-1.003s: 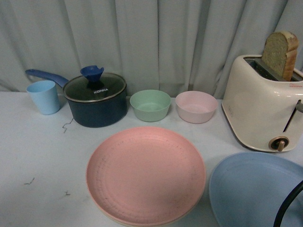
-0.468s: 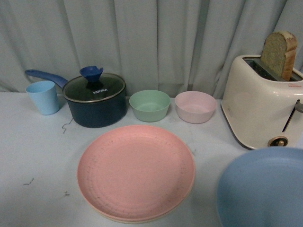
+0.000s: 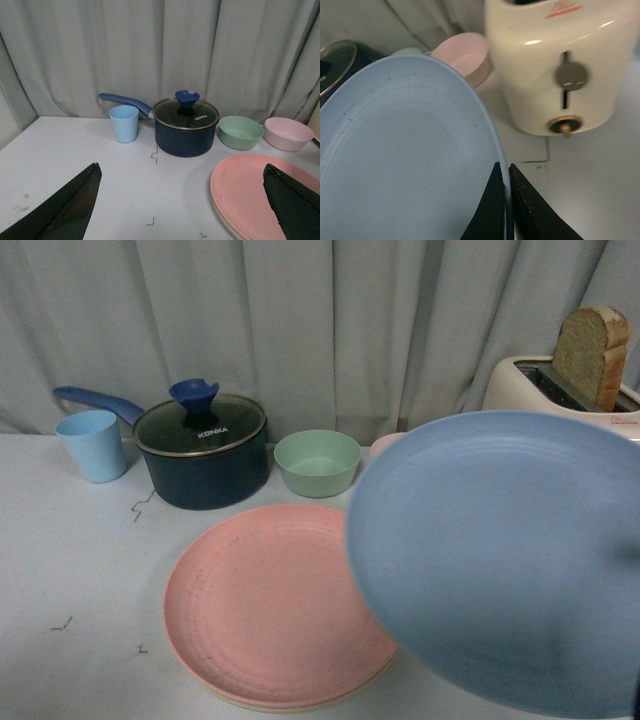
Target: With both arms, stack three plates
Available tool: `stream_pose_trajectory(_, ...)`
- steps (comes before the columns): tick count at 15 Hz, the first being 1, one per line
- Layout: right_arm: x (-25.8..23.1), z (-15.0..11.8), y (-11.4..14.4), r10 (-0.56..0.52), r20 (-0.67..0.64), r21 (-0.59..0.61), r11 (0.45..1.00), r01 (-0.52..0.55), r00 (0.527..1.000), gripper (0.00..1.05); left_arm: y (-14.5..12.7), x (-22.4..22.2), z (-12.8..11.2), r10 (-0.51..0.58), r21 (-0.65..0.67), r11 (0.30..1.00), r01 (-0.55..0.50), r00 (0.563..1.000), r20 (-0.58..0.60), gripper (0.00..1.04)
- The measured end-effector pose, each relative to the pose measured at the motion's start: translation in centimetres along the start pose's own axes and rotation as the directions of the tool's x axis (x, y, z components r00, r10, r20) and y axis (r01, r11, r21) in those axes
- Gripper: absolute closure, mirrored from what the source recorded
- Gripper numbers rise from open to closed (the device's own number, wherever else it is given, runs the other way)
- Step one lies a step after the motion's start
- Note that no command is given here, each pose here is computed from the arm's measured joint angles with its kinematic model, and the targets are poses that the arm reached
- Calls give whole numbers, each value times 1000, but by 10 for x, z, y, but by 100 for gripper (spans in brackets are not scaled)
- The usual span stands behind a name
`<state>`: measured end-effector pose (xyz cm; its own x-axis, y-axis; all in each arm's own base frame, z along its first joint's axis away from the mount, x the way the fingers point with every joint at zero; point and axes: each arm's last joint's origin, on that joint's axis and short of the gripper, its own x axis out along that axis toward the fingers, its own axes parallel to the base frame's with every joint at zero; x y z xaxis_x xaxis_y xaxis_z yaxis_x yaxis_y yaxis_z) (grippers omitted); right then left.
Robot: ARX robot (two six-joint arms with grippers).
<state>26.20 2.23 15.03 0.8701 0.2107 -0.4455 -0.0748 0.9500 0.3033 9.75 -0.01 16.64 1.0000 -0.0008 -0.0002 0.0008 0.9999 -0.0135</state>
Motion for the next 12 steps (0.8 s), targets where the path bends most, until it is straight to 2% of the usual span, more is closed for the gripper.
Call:
stream_pose_trajectory(5,43,-11,60,52,-99,-15,998,-54,994,102,0,0,0,0,0,1000,0,1000,0,7)
stream_pose_trajectory(12,84,-22,82,-7,-184,5,1000,9,983,102,0,0,0,0,0,1000,0,1000,0,7)
